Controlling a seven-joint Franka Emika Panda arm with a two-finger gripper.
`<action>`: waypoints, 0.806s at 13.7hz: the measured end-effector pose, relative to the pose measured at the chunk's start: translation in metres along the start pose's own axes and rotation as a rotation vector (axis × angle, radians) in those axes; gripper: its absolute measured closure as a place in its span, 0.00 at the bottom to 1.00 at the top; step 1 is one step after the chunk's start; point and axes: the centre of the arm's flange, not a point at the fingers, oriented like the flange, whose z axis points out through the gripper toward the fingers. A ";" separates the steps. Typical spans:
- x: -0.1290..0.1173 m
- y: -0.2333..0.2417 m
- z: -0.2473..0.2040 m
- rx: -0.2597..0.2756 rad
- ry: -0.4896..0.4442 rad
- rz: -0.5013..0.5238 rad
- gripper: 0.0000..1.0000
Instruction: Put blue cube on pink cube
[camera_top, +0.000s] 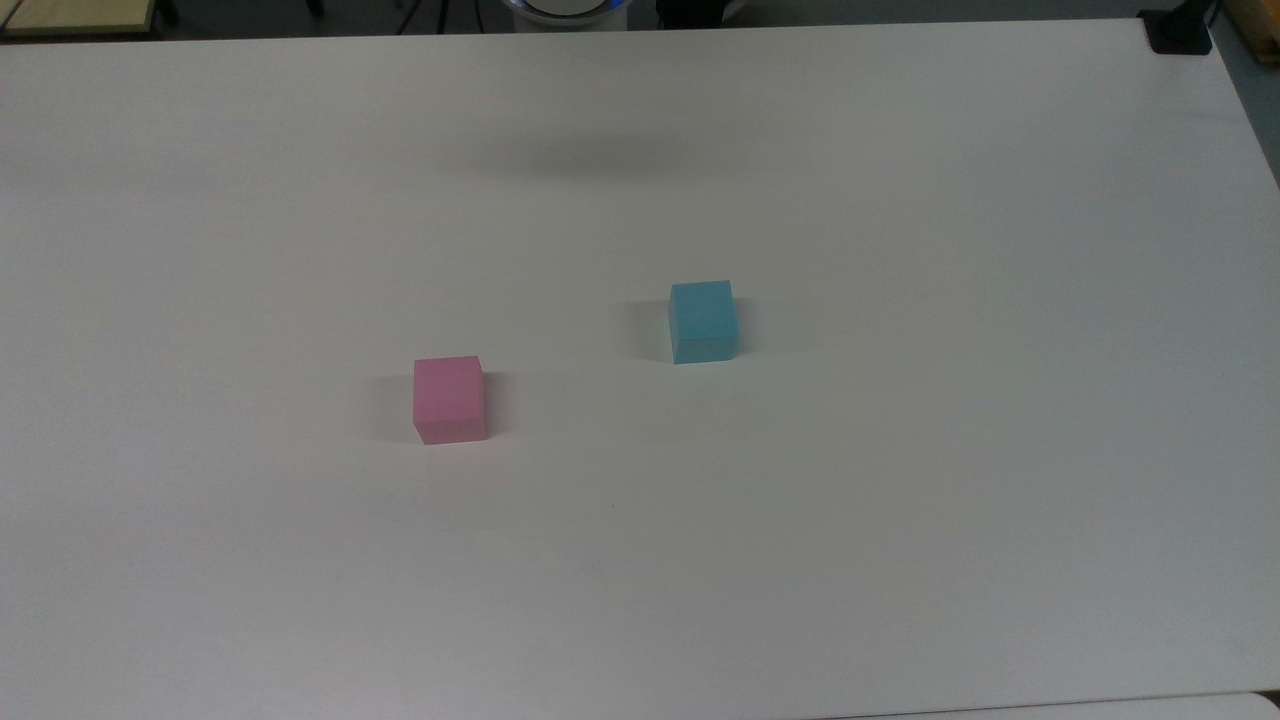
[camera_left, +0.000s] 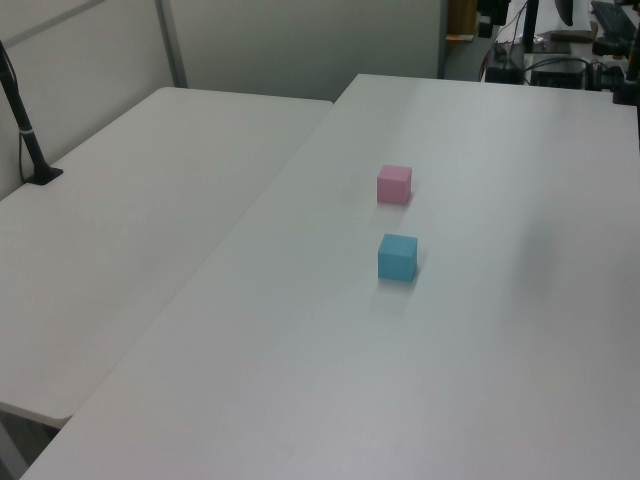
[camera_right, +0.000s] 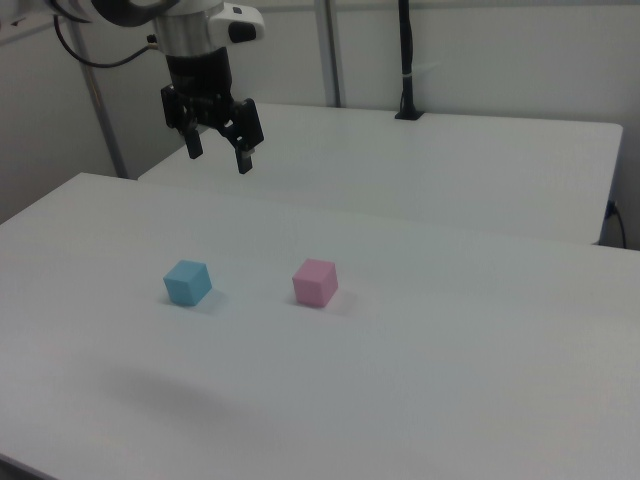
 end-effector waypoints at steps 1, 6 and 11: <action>0.000 0.000 0.000 0.000 0.000 0.000 0.00; 0.000 -0.001 0.000 0.000 0.001 -0.001 0.00; -0.001 -0.001 0.001 0.000 -0.008 -0.001 0.00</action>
